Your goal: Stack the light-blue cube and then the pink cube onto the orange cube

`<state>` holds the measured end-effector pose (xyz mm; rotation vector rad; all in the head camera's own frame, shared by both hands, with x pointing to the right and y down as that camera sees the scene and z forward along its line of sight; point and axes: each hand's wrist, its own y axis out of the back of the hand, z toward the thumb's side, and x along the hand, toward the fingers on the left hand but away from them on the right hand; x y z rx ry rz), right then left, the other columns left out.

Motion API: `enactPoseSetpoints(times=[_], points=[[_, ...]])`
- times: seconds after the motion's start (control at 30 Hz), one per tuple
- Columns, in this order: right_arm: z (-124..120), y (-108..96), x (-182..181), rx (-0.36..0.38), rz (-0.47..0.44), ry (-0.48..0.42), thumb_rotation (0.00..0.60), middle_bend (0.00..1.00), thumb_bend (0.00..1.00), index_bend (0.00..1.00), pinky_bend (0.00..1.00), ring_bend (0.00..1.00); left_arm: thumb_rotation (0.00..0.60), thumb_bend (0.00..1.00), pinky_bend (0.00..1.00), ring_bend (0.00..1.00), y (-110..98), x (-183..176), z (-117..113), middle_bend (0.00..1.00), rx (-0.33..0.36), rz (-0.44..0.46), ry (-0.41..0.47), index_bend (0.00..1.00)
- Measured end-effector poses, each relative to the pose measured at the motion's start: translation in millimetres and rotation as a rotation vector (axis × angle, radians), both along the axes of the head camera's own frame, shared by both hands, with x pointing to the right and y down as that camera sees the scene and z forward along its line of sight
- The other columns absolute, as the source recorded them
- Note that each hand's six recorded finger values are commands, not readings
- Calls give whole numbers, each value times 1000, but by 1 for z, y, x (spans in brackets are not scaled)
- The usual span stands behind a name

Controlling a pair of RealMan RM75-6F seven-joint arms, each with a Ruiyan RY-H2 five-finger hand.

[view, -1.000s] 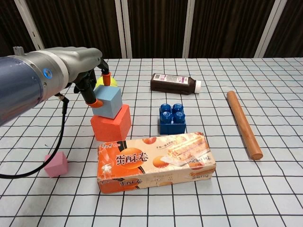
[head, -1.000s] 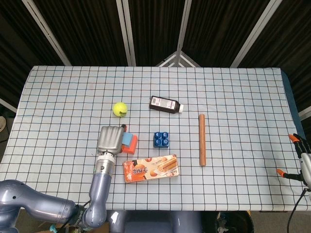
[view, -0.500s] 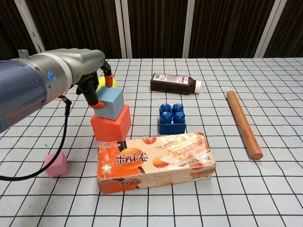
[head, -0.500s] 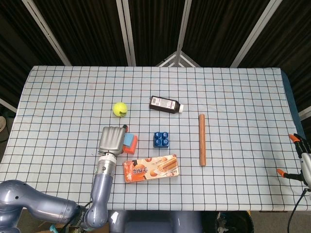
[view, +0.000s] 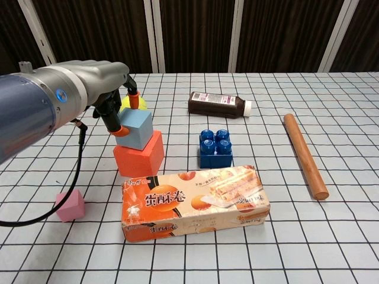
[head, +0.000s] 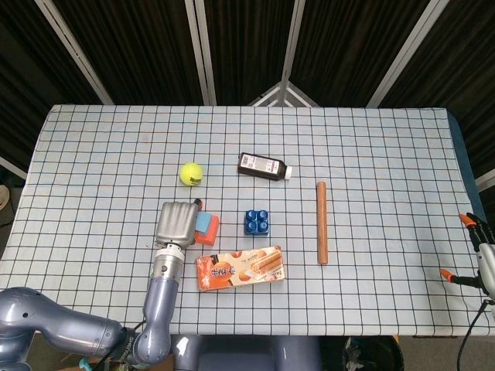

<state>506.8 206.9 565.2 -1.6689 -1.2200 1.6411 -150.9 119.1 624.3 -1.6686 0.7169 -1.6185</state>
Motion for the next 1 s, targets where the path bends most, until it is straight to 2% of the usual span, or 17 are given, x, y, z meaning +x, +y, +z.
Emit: enactPoseSetpoints(times=[1.0], points=[[1, 0, 1, -6, 4, 2, 600, 42, 70, 0, 137, 54, 600, 346, 796, 714, 1, 1, 4, 756, -9, 6, -14, 444]])
